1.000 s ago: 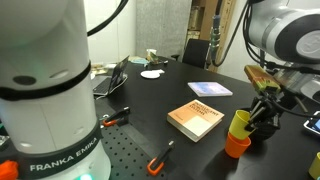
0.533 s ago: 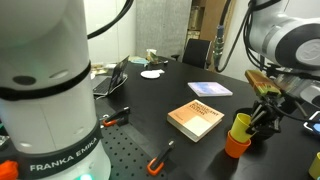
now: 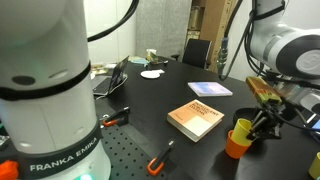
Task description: Stack the cups together.
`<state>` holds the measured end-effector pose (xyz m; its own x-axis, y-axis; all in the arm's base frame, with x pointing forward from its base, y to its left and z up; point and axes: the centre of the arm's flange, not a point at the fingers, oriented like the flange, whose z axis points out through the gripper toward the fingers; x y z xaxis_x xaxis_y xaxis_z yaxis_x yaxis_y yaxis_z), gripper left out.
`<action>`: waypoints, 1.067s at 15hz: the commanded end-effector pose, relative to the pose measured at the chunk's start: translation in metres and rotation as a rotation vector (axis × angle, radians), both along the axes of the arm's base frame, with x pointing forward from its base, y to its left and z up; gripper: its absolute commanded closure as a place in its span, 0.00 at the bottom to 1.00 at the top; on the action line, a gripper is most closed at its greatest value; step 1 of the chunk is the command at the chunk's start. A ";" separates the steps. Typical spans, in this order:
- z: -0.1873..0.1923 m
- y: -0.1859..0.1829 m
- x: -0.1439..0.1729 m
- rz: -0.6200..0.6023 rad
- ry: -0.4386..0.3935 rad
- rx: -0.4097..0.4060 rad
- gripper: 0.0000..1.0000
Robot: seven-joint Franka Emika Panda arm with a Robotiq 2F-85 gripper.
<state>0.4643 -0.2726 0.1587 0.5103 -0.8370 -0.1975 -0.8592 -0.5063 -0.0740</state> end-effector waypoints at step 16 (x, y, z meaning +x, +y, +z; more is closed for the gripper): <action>0.013 -0.012 0.017 -0.018 0.002 -0.041 0.00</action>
